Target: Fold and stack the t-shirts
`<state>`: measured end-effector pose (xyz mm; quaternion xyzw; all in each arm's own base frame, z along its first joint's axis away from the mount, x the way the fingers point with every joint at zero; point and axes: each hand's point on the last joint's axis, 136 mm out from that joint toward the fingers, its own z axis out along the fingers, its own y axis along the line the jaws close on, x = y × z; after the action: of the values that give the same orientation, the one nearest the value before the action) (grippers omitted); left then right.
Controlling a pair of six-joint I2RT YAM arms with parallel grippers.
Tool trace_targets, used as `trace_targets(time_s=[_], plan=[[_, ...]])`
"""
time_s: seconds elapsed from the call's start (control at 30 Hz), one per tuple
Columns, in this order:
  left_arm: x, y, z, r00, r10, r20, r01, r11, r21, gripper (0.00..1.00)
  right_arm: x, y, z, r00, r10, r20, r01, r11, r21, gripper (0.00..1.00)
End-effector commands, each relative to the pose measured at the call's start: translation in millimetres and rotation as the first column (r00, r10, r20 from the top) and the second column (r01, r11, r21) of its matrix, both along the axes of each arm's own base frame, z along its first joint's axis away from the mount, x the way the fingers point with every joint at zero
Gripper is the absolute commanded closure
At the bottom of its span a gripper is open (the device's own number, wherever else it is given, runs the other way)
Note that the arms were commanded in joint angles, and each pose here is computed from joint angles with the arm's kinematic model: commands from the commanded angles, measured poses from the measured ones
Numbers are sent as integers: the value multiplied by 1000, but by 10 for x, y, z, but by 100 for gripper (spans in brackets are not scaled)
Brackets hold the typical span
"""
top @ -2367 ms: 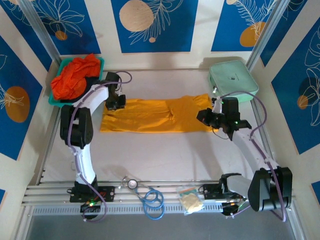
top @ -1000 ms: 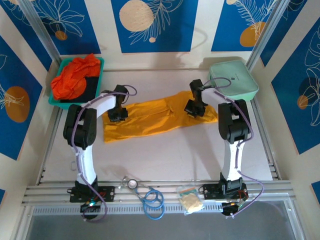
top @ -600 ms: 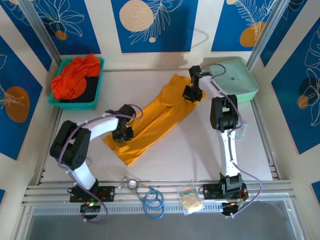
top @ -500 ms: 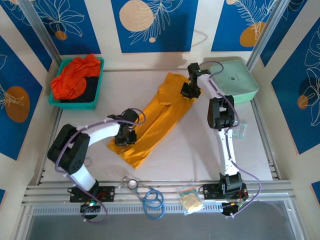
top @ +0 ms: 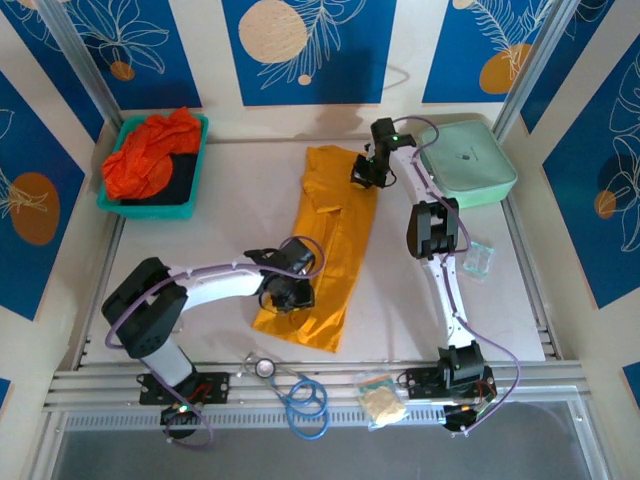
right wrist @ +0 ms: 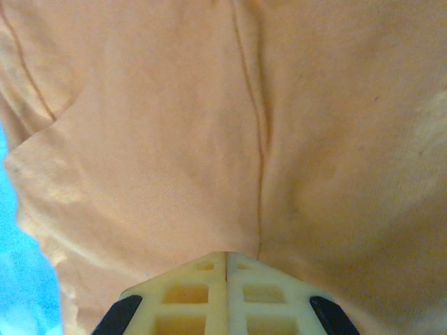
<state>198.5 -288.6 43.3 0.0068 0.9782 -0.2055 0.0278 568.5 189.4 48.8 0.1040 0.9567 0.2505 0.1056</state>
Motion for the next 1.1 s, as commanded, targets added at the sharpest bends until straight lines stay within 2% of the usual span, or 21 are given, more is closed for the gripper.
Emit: trace_targets(time_s=[0.0, 0.1, 0.17, 0.33, 0.5, 0.67, 0.87, 1.07], plan=[[87, -130, 484, 998, -35, 61, 38, 998, -52, 70, -131, -22, 844, 997, -13, 80, 12, 1000, 14, 100], [156, 51, 673, 992, -33, 118, 31, 999, 22, 63, -408, -249, 931, 996, -88, 31, 91, 991, -95, 100], [180, 213, 655, 992, -21, 128, 11, 997, 79, 61, -653, -335, 922, 990, -139, -8, 136, 979, -149, 100], [191, 493, 264, 996, 41, 85, -50, 993, 111, 62, -1338, -313, 651, 957, -251, -145, 222, 956, -189, 100], [140, 532, -105, 998, 42, 36, -46, 991, 128, 67, -1729, -181, 289, 931, -264, -251, 222, 958, -183, 100], [21, 564, -341, 999, 38, -13, -36, 989, 140, 70, -1674, -147, 60, 925, -270, -267, 216, 953, -214, 100], [-145, 631, -428, 997, 58, -42, -51, 988, 143, 70, -1529, -149, -130, 921, -272, -280, 200, 945, -261, 100], [-323, 589, -532, 989, 112, -92, -103, 990, 96, 70, -1389, -184, -362, 912, -272, -306, 176, 936, -305, 100]])
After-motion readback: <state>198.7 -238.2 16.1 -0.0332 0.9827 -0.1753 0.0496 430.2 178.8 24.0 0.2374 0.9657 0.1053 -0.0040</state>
